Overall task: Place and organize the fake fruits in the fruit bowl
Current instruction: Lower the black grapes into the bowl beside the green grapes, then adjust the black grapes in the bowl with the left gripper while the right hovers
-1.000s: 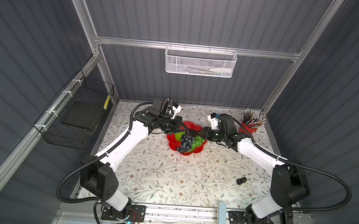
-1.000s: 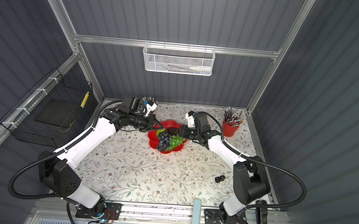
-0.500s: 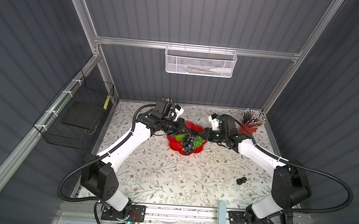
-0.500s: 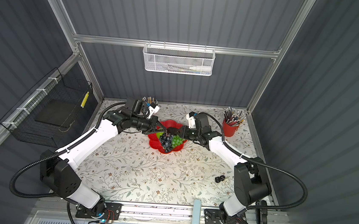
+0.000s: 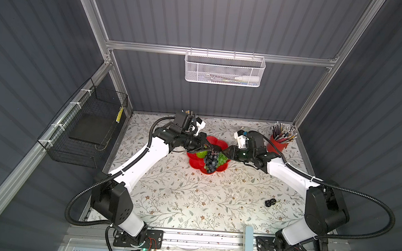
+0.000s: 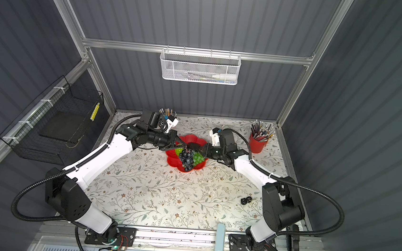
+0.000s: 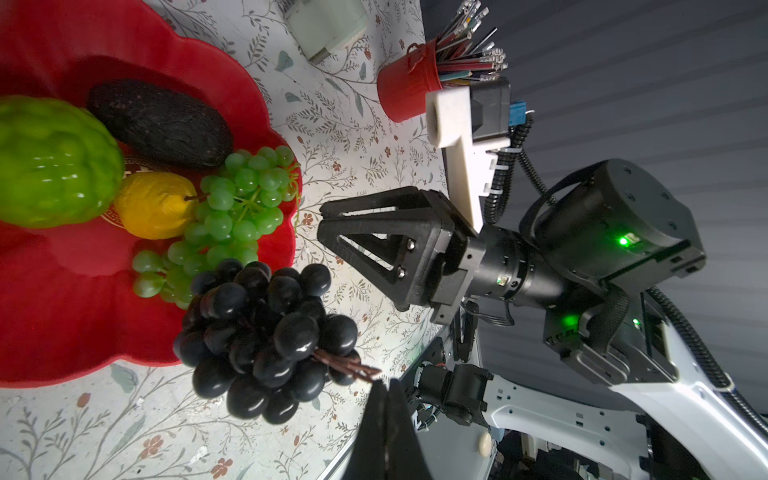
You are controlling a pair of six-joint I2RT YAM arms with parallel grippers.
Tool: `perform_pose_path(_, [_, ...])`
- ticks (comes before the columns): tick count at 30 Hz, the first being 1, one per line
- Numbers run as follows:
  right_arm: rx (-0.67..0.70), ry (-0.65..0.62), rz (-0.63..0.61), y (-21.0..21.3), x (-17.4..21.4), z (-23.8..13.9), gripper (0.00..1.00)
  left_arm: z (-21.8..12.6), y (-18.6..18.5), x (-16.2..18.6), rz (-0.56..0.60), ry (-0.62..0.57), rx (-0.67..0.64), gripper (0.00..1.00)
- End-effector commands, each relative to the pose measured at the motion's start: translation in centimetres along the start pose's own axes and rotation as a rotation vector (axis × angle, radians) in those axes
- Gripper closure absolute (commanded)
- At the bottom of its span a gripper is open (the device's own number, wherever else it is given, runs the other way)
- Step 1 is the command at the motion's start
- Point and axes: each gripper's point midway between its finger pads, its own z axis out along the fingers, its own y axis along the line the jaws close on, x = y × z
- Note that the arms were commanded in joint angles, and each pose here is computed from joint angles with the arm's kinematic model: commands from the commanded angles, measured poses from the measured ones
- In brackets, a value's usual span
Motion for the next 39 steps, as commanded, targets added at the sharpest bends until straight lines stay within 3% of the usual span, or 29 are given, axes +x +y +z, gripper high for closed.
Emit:
perform_pose_path(1, [-0.014, -0.012, -0.008, 0.5, -0.4, -0.3, 0.64, -1.0, 0.3, 0.4, 0.036, -0.02, -0.024, 1.0])
perform_pose_path(16, [0.002, 0.04, -0.042, 1.2, -0.6, 1.4, 0.65, -1.5, 6.3, -0.5, -0.028, -0.043, -0.069, 1.0])
perform_pose_path(39, [-0.037, 0.093, -0.11, 3.3, 1.3, 2.5, 0.64, 0.9, 13.1, -2.5, -0.094, -0.054, -0.152, 1.0])
